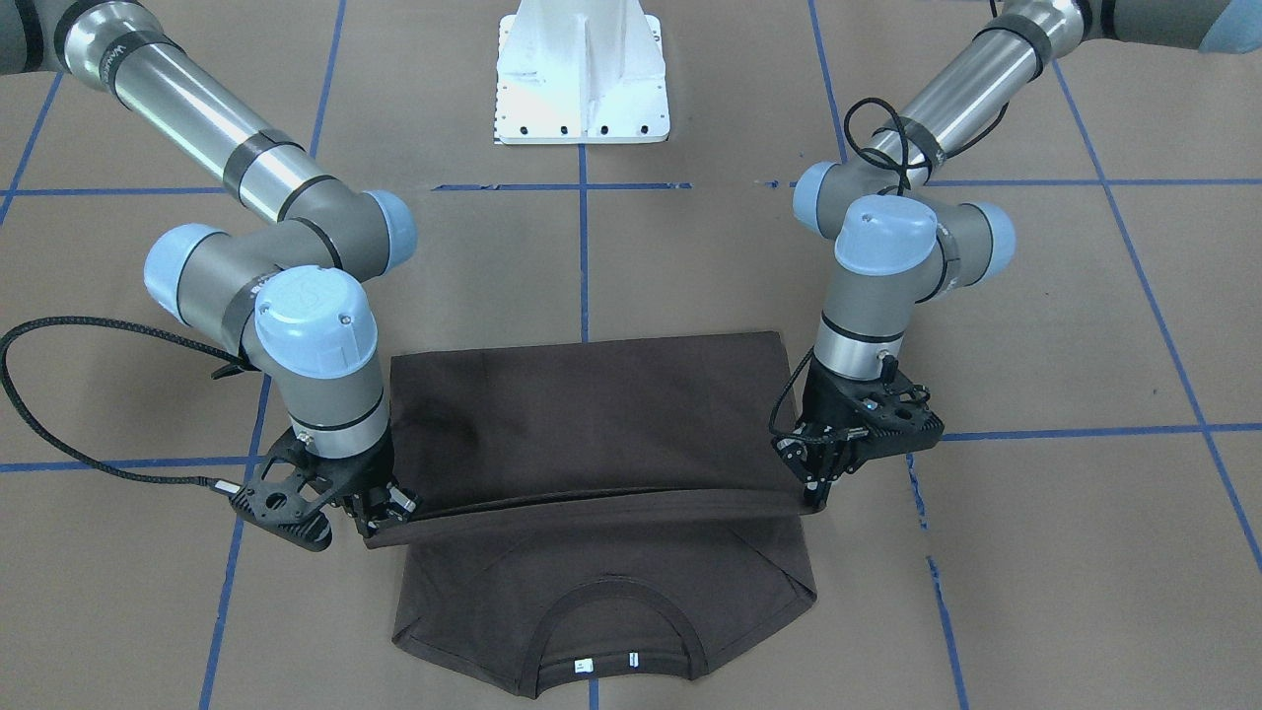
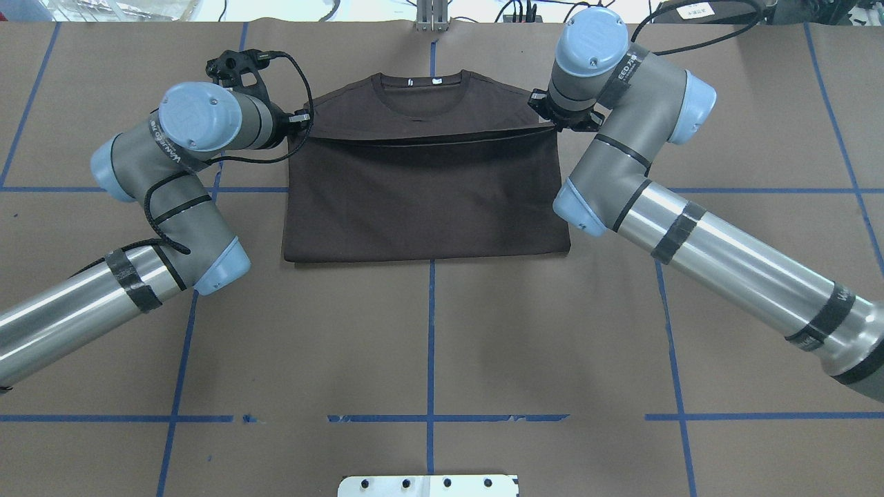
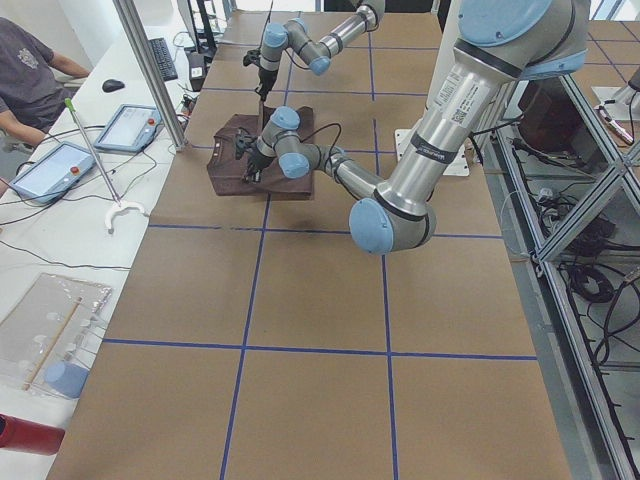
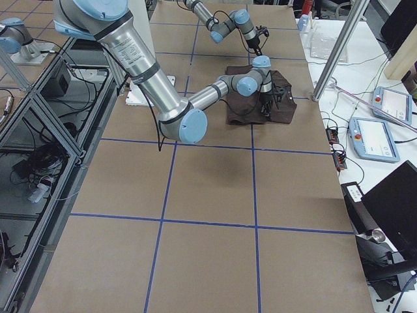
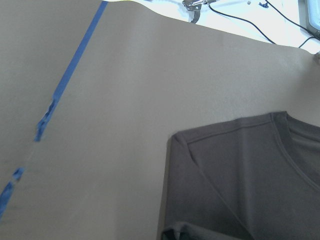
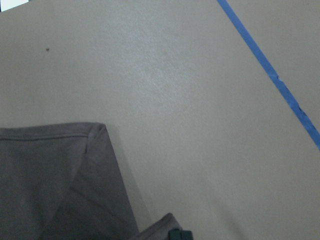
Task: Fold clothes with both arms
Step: 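Lift the hem with both grippers and fold it toward the collar, then release the hem and raise both grippers off the folded shirt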
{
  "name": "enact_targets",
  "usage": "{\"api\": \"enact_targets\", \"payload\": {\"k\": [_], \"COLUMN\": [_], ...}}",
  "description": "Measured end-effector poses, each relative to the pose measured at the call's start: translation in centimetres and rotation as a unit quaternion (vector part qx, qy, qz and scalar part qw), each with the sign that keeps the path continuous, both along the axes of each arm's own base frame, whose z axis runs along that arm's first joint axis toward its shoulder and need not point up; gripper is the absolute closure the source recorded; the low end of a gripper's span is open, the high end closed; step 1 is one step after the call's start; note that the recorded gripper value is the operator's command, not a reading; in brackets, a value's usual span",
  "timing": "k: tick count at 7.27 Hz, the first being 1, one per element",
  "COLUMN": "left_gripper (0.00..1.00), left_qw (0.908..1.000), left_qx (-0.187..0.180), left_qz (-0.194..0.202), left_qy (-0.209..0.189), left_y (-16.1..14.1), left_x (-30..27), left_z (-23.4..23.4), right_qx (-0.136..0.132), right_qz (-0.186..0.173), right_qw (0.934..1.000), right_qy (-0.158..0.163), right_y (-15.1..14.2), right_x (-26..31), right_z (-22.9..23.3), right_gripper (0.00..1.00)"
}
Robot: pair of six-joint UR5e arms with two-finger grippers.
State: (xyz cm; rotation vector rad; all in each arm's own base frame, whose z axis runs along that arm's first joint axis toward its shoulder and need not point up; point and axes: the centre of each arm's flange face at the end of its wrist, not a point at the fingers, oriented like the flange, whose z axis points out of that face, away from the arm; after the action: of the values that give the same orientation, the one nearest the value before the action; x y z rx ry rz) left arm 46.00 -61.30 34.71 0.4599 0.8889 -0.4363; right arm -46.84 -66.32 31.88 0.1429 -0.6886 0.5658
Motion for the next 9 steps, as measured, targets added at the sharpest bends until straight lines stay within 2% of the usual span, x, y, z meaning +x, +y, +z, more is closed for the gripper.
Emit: {"api": "enact_targets", "payload": {"k": [1,2,3,4,5,7,8,9], "left_gripper": [0.96,0.84,0.63,0.47,0.36,0.34,0.34,0.34], "left_qw": [1.0,1.0,1.0,1.0,1.0,0.9993,0.9983,0.9972], "left_qx": [0.004,0.004,0.003,0.0,0.001,0.024,0.036,0.039], "left_qz": [-0.002,-0.004,-0.005,-0.005,-0.006,-0.007,-0.008,-0.012], "left_qy": [0.002,0.002,0.001,-0.002,0.0,0.028,0.045,0.063], "left_y": [-0.6,-1.0,-1.2,-1.3,-1.4,-0.8,-0.4,0.1], "left_x": [0.2,0.2,0.2,0.3,0.2,-0.6,-1.1,-1.4], "left_z": [0.6,1.0,1.4,1.8,2.1,2.7,2.6,2.0], "right_qx": [0.001,0.001,0.001,0.004,0.009,0.018,0.016,0.006], "right_qz": [0.003,0.005,0.005,0.005,0.005,0.008,0.005,-0.005], "right_qw": [1.0,1.0,1.0,1.0,0.9999,0.9998,0.9996,0.999], "right_qy": [0.0,0.001,0.002,0.002,0.0,-0.011,-0.024,-0.045], "right_y": [-1.4,-2.2,-2.6,-2.8,-2.9,-3.0,-2.8,-1.3], "right_x": [-0.3,-0.4,-0.4,-0.3,-0.3,-0.1,0.1,0.7], "right_z": [-0.5,-0.7,-0.8,-0.9,-1.1,-2.0,-2.6,-2.0], "right_gripper": [1.0,1.0,1.0,0.57,0.43,0.41,0.35,0.28]}}
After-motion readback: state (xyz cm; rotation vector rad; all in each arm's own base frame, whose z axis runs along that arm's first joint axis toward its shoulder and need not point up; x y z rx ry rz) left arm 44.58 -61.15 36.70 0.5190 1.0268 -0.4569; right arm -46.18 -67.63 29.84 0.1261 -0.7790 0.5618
